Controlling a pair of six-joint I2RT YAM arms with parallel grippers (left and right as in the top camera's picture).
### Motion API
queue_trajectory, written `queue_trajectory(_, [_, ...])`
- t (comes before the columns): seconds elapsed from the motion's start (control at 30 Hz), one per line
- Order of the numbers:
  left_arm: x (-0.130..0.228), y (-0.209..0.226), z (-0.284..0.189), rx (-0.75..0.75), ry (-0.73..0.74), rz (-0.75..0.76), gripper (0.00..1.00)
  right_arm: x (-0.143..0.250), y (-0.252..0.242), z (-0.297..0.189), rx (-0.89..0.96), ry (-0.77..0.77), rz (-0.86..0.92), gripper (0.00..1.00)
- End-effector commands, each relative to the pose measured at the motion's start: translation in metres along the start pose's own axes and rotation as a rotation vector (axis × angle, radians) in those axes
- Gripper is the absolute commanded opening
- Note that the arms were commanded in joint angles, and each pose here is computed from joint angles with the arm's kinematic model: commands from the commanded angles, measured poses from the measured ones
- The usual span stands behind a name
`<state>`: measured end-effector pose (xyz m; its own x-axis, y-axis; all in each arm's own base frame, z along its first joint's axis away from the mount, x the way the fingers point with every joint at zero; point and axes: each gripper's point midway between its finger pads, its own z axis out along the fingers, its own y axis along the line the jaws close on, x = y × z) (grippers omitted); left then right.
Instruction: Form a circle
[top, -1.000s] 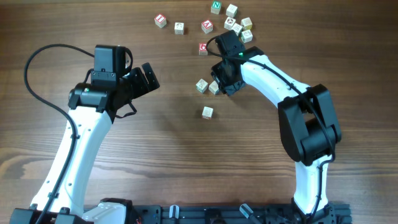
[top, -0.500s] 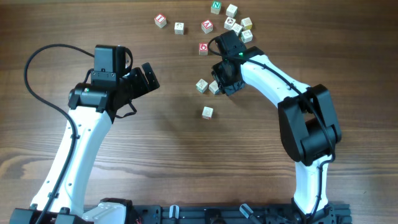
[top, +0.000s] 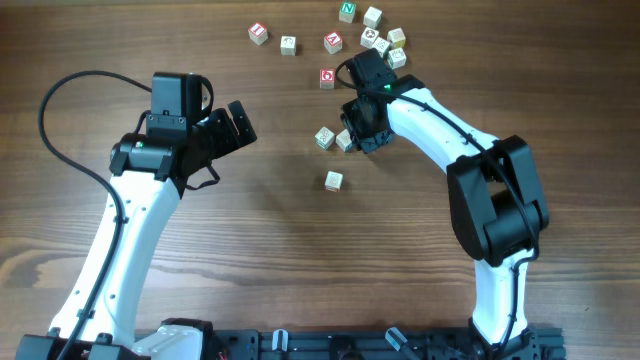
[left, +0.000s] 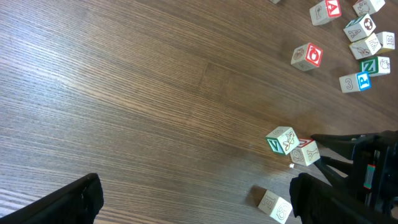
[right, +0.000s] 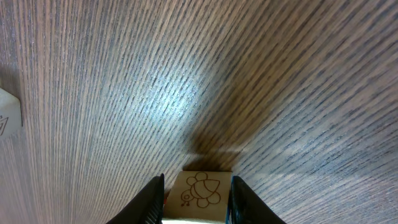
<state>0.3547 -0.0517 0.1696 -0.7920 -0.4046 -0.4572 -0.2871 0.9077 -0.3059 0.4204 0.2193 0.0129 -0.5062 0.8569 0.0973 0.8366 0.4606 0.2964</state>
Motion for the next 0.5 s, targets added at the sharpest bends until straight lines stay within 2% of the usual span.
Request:
queue_trajectory(0.0, [-0.0021,-0.0006,0.0006,0.006,0.001,-0.014,1.0,-0.0036,0.0011,0.0034,0.005,-0.026,0.029,0.33])
queue_trajectory(0.37, [-0.0021,-0.0006,0.0006,0.006,0.001,-0.014,1.0,-0.0052,0.0032,0.0031,-0.004,-0.035,0.039,0.33])
queue_trajectory(0.47, [-0.0021,-0.0006,0.0006,0.006,0.001,-0.014,1.0,-0.0053,0.0028,0.0031,-0.002,-0.035,0.036,0.37])
